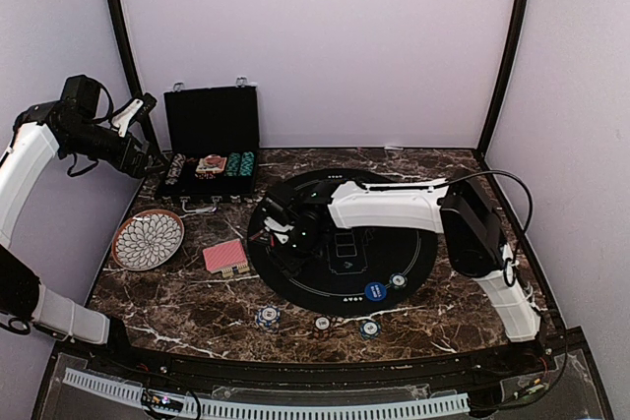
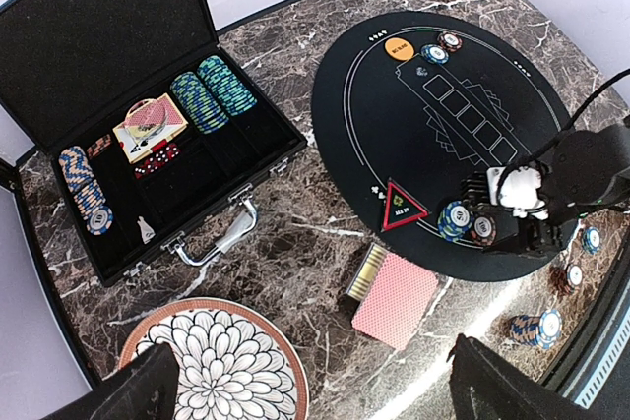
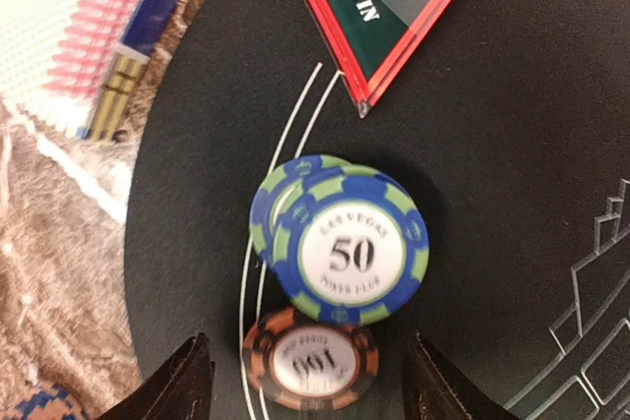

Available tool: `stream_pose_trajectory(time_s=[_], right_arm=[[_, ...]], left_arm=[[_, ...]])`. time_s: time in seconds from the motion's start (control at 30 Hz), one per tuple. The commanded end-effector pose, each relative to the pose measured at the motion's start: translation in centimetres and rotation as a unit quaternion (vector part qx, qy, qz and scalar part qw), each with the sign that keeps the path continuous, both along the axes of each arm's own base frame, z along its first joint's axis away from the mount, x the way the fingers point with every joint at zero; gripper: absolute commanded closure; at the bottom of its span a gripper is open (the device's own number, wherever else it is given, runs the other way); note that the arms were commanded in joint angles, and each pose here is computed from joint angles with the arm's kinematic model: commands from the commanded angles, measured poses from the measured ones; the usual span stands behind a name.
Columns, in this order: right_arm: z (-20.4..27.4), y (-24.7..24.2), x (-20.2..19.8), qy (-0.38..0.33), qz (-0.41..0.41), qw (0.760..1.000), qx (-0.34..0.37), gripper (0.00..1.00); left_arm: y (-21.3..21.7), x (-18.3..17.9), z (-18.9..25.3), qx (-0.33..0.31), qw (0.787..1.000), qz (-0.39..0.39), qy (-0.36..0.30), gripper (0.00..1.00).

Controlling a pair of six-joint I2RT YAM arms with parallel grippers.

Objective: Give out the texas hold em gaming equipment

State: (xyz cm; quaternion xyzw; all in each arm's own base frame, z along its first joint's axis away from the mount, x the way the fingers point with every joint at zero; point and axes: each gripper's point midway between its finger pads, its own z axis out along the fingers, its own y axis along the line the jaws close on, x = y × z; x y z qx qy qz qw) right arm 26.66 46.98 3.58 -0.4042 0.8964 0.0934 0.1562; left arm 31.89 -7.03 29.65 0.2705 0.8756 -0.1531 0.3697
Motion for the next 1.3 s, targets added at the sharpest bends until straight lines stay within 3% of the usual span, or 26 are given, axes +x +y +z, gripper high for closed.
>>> stream_pose_trajectory(time_s=[0.0, 0.37, 0.7, 1.27], right_arm=[[6.0, -0.4, 0.2, -0.029, -0.009, 0.999, 0.045, 0.33], [9.6, -4.8, -6.9, -0.023, 0.008, 0.999, 0.026, 0.23], [6.5, -6.9, -14.8, 0.035, 0.037, 0.999, 0.004, 0.12], [1.1, -7.0, -15.4, 0.048, 0.061, 0.996, -0.043, 0.05]], left_arm=[[-0.2, -0.6, 1.3, 0.003, 1.000, -0.008, -0.020, 0.01], [-0.2, -0.8, 1.6, 0.005, 1.000, -0.007, -0.021, 0.01], [-0.4, -1.1, 1.6, -0.001, 1.000, -0.010, -0.022, 0.01], [-0.5, -1.1, 1.7, -0.004, 1.000, -0.013, -0.023, 0.01]])
